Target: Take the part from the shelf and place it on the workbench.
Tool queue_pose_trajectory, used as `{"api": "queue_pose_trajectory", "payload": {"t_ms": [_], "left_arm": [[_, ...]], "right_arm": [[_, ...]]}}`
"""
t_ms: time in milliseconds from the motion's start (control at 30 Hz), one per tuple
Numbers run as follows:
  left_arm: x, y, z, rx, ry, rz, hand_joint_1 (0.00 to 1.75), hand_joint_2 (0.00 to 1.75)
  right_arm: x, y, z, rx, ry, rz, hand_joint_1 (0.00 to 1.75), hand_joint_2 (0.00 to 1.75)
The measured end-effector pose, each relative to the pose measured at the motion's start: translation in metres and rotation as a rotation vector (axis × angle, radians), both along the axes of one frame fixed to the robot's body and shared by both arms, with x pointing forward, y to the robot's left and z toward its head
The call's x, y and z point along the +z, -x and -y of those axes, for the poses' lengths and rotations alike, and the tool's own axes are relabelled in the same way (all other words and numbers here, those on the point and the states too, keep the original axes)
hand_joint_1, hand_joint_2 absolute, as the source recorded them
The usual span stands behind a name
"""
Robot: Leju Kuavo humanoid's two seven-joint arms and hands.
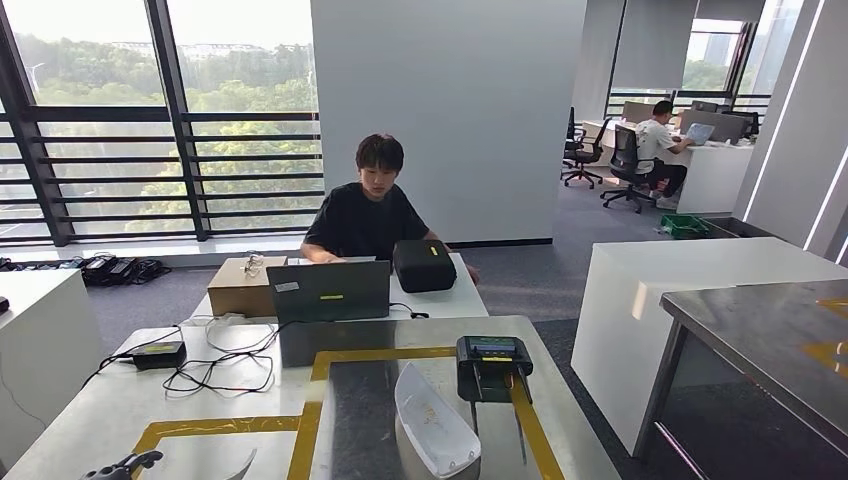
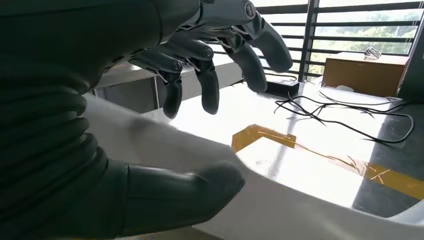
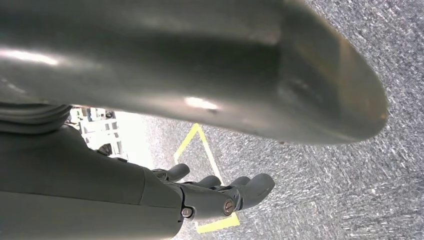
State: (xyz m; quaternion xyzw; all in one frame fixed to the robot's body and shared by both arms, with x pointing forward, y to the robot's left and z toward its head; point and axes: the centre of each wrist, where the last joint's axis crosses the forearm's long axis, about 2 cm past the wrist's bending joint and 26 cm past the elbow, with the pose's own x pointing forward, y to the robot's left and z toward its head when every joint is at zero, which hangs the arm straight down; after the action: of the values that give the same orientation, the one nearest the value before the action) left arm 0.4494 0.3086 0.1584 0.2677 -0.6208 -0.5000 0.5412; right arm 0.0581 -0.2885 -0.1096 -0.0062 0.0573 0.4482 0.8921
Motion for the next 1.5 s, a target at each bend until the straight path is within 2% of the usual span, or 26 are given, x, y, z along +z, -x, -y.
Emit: {"api": "queue_pose_trajectory", "payload": {"t_ms": [33,1500], "left_arm": [[0.0,0.0,-0.0003,0.0,0.005,0.0,0.0,0.0],[-0.0098,0.0056,-0.0024,-0.01,0.065,-0.051,0.0,0.0]], "right_arm": [[0.0,-0.0001,0.0,0.0,0.0,0.0,0.0,0.0],[0.0001,-0.0014,0.0001,0.0,0.005,0.025,0.0,0.0]]}}
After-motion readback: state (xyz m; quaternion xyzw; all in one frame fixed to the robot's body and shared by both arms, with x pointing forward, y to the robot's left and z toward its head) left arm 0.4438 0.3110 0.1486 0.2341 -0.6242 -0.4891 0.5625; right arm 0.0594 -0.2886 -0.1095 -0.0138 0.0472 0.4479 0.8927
